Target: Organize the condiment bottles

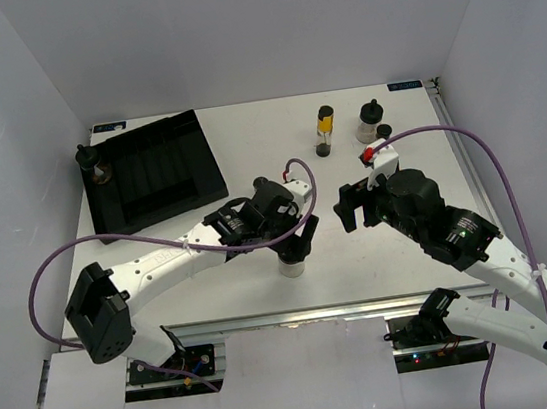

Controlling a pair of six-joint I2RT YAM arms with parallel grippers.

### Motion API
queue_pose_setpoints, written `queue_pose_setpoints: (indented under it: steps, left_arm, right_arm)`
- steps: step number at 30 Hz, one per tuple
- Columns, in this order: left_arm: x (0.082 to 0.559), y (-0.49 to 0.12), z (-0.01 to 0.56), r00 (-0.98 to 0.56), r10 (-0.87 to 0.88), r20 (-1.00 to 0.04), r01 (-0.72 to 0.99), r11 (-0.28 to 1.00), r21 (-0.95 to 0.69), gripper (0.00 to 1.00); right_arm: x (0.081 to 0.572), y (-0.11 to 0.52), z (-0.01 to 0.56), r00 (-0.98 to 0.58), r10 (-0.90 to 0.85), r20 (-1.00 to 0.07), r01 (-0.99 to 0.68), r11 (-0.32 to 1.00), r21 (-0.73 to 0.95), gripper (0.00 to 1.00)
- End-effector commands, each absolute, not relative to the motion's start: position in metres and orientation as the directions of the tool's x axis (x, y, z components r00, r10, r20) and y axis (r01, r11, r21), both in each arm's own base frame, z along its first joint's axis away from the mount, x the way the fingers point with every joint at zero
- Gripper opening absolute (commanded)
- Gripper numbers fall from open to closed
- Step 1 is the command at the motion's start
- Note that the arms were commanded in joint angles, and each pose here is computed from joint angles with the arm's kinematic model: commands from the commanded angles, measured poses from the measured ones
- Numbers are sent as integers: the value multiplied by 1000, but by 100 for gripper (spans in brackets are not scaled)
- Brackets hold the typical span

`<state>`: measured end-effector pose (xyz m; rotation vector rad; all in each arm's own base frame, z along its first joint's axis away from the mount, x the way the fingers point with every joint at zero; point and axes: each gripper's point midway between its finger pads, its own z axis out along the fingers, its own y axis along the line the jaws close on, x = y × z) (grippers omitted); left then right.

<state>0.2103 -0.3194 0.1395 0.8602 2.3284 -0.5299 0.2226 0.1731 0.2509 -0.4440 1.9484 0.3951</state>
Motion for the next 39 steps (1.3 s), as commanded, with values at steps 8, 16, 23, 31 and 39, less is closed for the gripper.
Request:
queue_pose_setpoints:
  steps: [8,16,23,31,39]
  left_arm:
    - [204,-316,110,-654,457,-603,638,762,-114,93]
    - [199,-317,97,-678,459,-574,622,775,-115,80]
    - [201,-311,92,-723,412,-554,551,828,-103,13]
    - [245,-278,153,-729,284,-623,338,941,33,0]
    - [355,-158,269,-608,-87,-789,-68,996,-58,0]
  right_arm:
    - [223,165,277,-309,-89,-947,-461,885,67,90]
    - [223,165,274,-310,-91,-946,-463,884,67,90]
    - [222,163,277,-303,-82,-949,-460,885,71,90]
    - [219,165,279,-302,-72,-951,-471,878,83,90]
    - [216,168,282,-304,-58,-951,-489,866,104,90]
